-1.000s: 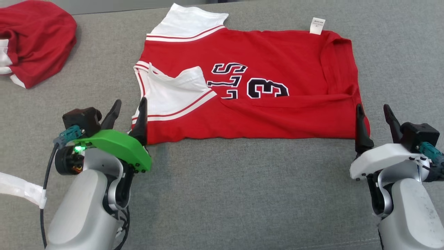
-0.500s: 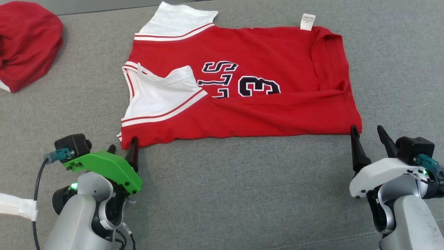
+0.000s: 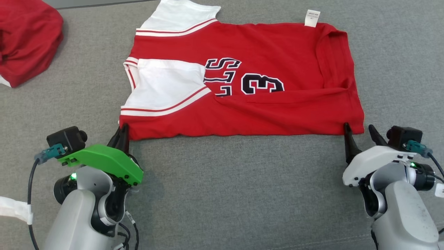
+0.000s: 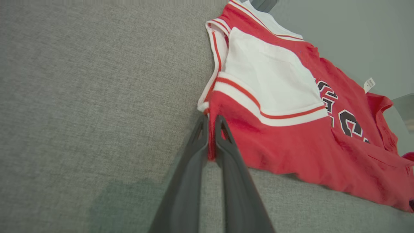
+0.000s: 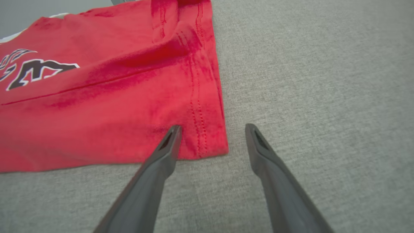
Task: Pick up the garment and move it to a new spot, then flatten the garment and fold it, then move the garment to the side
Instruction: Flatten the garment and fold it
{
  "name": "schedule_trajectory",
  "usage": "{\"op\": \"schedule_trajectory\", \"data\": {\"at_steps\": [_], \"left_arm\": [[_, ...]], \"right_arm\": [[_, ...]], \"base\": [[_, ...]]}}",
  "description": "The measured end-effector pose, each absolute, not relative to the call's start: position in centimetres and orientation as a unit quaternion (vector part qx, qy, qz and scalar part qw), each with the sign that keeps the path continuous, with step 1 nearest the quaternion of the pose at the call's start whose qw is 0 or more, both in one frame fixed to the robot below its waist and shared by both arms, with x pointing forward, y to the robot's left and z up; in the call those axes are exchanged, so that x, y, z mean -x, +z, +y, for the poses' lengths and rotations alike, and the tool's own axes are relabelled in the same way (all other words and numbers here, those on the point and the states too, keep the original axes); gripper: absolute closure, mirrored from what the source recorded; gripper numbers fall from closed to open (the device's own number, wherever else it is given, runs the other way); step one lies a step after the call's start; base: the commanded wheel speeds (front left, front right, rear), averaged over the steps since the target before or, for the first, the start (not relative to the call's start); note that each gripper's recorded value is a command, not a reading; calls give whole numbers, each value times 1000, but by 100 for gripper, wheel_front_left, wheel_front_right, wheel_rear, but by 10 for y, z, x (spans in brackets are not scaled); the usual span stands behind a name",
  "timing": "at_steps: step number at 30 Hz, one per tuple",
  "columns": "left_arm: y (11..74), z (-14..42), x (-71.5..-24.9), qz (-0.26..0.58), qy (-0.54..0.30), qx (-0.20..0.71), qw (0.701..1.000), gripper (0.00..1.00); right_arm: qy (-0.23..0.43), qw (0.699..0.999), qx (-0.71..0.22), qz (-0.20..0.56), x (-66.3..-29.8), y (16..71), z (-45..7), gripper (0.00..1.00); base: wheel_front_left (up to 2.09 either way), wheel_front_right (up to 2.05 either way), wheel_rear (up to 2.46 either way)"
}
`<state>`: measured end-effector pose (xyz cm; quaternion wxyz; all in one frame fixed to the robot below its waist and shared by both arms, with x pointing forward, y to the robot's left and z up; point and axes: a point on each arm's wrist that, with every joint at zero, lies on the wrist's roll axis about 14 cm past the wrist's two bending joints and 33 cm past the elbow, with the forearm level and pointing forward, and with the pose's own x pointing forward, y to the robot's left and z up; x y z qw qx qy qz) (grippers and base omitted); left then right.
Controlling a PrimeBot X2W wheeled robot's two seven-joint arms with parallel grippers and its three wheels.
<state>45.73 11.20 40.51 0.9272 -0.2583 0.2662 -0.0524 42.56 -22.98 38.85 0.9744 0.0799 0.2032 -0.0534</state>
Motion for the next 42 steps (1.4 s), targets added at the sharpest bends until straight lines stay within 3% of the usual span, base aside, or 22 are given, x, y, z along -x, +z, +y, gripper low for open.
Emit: {"op": "schedule_trajectory", "data": {"at_steps": [2,3,4,5,6,7,8,19,30,37,38,40,41,42], "left_arm": [[411,112,-458,255,-56,261,929,100],[415,112,-458,250,-58,262,930,100],[418,112,-457,244,-59,264,931,100],[421,113,-456,239,-59,265,932,100],[422,113,-455,237,-59,267,932,100],[425,113,-453,234,-60,269,933,100],[427,113,-451,230,-61,269,933,100],[478,107,-426,170,-88,276,942,100],[454,115,-347,238,-48,296,924,100],[424,120,-332,280,-9,311,908,100],[421,121,-331,285,-6,310,907,91],[411,122,-330,300,3,309,903,55],[406,123,-329,307,7,308,901,36],[403,123,-328,312,9,306,899,0]], "right_arm": [[-45,969,-88,225,-429,379,-222,0],[-40,967,-86,234,-430,375,-219,15],[-37,966,-84,243,-432,372,-217,45],[-35,965,-82,247,-434,370,-216,60],[-32,964,-82,251,-436,369,-213,67],[-28,963,-83,253,-438,370,-210,95],[-25,964,-88,252,-440,371,-208,100],[0,982,-84,169,-450,444,-198,100],[-17,973,-89,213,-371,440,-213,100],[-36,961,-111,251,-343,415,-222,100],[-37,960,-113,254,-342,413,-221,100],[-40,958,-115,259,-340,407,-222,100],[-42,957,-115,261,-339,404,-223,92],[-44,957,-115,263,-338,402,-223,64]], "base": [[0,0,0],[0,0,0],[0,0,0],[0,0,0],[0,0,0],[0,0,0],[0,0,0],[0,0,0],[0,0,0],[0,0,0],[0,0,0],[0,0,0],[0,0,0],[0,0,0]]}}
